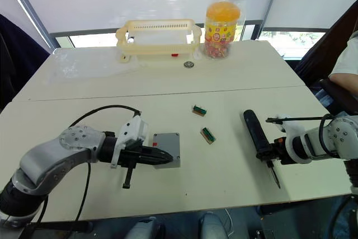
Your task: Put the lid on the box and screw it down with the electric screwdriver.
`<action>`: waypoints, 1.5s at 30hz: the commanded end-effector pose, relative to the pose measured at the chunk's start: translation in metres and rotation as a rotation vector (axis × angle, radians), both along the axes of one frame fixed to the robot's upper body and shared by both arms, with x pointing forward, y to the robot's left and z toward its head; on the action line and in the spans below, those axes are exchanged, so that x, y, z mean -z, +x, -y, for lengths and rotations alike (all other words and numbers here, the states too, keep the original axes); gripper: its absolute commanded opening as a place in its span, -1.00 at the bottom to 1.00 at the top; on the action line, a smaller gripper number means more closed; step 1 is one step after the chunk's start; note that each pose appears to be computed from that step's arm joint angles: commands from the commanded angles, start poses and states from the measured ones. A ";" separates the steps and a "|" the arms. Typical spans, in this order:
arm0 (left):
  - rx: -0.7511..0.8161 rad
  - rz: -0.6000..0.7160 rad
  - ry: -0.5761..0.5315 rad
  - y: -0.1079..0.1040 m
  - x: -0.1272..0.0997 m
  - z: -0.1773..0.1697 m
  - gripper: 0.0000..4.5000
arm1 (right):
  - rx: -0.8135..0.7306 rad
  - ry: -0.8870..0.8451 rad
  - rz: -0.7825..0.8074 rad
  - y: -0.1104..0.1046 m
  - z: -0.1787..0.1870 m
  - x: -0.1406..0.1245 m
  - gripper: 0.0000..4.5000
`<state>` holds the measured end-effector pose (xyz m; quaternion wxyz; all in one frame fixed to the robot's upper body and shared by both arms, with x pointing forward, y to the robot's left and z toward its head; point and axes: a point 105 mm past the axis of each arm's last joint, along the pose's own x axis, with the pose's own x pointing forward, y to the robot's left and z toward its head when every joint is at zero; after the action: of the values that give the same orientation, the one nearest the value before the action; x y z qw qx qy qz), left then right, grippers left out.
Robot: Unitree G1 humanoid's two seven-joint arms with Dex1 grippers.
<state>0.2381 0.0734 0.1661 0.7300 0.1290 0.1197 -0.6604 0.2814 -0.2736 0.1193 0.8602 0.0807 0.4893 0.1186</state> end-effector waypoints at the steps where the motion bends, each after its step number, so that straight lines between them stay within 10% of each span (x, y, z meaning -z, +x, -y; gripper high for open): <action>1: -0.058 0.028 -0.036 0.017 -0.017 -0.018 -1.00 | 0.012 0.191 0.400 0.024 -0.005 -0.078 -0.23; 6: -0.076 0.012 -0.014 0.036 -0.017 -0.029 -1.00 | -0.001 0.442 1.119 0.027 -0.040 -0.176 -0.23; 10: -0.051 0.005 0.022 0.042 -0.015 -0.032 -1.00 | -0.065 0.426 1.328 0.022 -0.095 -0.180 -0.23; 17: -0.039 0.025 0.054 0.045 -0.020 -0.035 -1.00 | -0.237 0.507 1.332 0.005 -0.172 -0.140 -0.23; 32: -0.041 0.046 0.058 0.042 -0.001 -0.011 -1.00 | -0.354 0.444 1.320 0.002 -0.208 -0.087 -0.23; 38: -0.064 0.056 0.073 0.046 0.010 -0.010 -0.02 | -0.352 0.438 1.327 0.005 -0.210 -0.084 -0.23; 45: -0.062 0.053 0.077 0.046 0.019 -0.008 -0.02 | -0.345 0.454 1.322 0.004 -0.212 -0.083 -0.23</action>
<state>0.2841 0.0827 0.1429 0.7491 0.1604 0.1431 -0.6266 0.2936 -0.0646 0.1805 0.9185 0.0893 -0.1155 0.3675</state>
